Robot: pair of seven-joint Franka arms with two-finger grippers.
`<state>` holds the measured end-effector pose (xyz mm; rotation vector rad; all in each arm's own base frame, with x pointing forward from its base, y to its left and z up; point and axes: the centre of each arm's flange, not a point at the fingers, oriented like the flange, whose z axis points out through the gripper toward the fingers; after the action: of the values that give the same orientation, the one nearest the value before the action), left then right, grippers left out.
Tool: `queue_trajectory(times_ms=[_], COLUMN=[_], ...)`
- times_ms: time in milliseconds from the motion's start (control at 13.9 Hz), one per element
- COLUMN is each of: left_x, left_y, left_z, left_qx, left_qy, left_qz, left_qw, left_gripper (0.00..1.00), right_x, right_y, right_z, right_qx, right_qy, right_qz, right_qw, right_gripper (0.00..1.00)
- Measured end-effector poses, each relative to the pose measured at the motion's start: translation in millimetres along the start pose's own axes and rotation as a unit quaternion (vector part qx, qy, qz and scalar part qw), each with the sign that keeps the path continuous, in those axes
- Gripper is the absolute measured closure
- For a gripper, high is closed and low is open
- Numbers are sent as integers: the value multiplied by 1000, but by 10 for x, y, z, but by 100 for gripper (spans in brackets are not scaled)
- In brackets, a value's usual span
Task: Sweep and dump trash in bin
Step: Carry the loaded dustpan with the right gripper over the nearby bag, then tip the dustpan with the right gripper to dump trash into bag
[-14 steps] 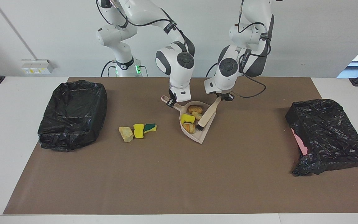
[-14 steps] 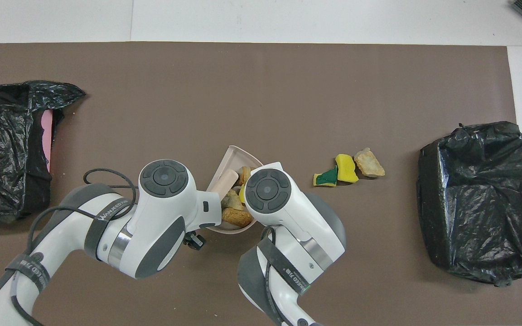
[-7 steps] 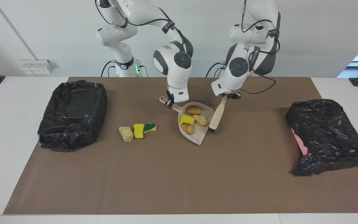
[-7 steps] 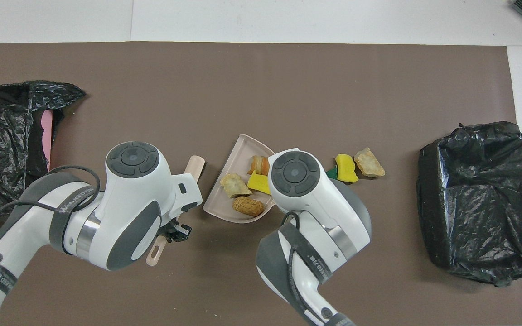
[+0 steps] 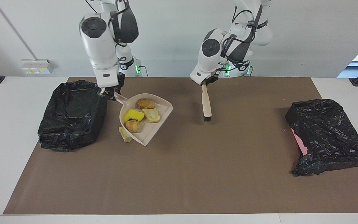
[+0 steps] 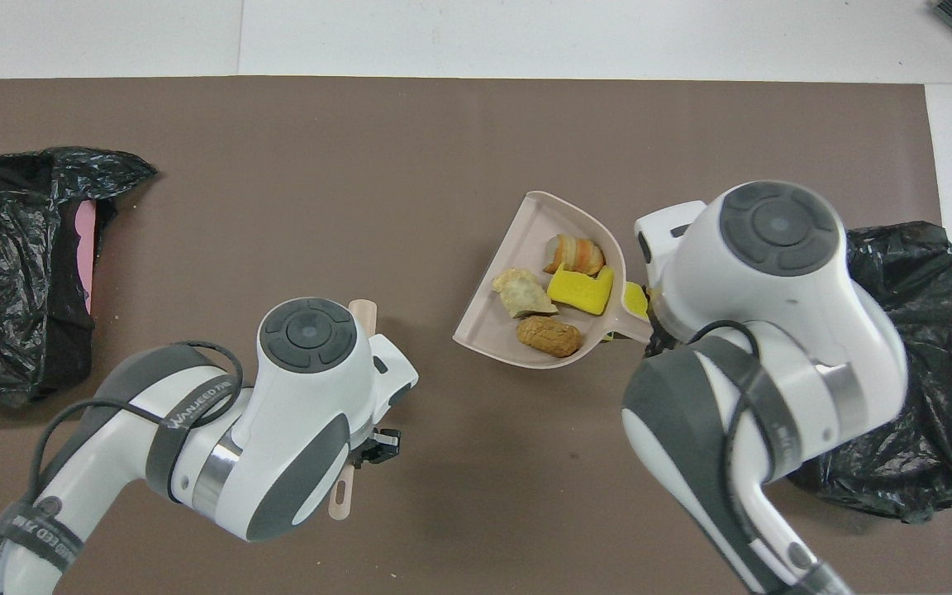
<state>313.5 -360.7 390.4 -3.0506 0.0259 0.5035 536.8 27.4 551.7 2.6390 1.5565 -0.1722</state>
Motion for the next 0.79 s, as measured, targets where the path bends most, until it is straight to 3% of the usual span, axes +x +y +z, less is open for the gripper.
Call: queue_trajectory(times_ms=[215, 431, 646, 790], left_x=[-443, -724, -766, -761], left_y=[180, 318, 306, 288], left_z=[310, 625, 760, 780], left_qx=[2, 0, -12, -12], left_qy=[13, 32, 38, 39], left_qz=[-23, -29, -31, -29], left_qw=[1000, 999, 999, 999], left_gripper=[74, 74, 74, 74], right_x=[-1040, -1982, -2569, -2661], right_y=[428, 712, 835, 828], right_z=[53, 191, 386, 517], right_qx=[3, -8, -21, -17], right_qy=[-22, -69, -118, -166], right_qz=[-30, -39, -76, -126], right_qw=[999, 997, 990, 978], right_gripper=[68, 68, 68, 68])
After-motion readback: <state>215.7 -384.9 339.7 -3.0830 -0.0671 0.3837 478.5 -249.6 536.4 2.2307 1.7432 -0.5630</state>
